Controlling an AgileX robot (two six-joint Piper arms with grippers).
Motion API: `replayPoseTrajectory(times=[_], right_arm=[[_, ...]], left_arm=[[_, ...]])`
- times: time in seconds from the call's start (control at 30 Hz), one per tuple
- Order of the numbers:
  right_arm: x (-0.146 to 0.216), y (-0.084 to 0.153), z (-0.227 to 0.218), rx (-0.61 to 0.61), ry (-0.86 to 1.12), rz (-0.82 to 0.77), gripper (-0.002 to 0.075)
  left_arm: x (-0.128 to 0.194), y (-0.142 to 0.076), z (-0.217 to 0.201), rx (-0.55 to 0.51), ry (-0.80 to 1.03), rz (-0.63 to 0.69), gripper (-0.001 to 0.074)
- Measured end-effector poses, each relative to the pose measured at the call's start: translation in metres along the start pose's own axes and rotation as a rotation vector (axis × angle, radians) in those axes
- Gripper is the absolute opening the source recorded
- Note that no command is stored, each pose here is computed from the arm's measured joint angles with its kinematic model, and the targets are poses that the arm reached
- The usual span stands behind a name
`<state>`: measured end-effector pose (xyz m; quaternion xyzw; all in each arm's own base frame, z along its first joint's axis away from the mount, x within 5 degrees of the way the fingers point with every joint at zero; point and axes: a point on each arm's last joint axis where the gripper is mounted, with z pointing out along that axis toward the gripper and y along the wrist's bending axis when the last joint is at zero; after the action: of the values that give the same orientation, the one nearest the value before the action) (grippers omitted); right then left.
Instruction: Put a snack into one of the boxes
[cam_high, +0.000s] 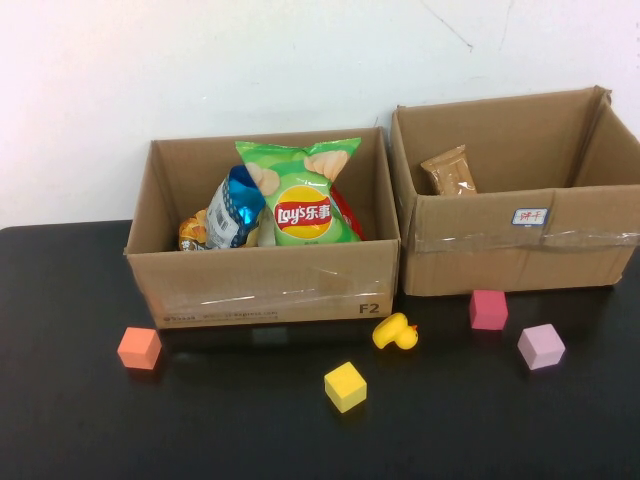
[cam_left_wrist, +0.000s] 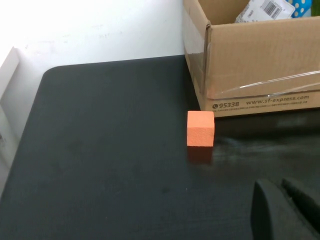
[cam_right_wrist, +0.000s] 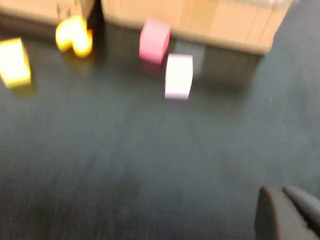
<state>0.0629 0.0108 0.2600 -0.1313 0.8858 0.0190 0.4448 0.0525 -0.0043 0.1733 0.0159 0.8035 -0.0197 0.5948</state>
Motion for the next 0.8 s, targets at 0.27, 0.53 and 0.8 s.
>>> replayPoseTrajectory(times=[0.27,0.53,0.8], right_arm=[[0.023,-0.005,0.005,0.164,-0.433,0.047,-0.0001],[0.082,-0.003,0.044,0.238,-0.285,0.162,-0.0001],[0.082,-0.004,0.044,0.245,-0.283,0.153,-0.0001]], left_arm=[[0.000,0.000,0.000,0.001,0.000,0.000,-0.0001],[0.000,0.000,0.000,0.001,0.000,0.000,-0.0001],[0.000,0.000,0.000,0.001,0.000,-0.001,-0.0001]])
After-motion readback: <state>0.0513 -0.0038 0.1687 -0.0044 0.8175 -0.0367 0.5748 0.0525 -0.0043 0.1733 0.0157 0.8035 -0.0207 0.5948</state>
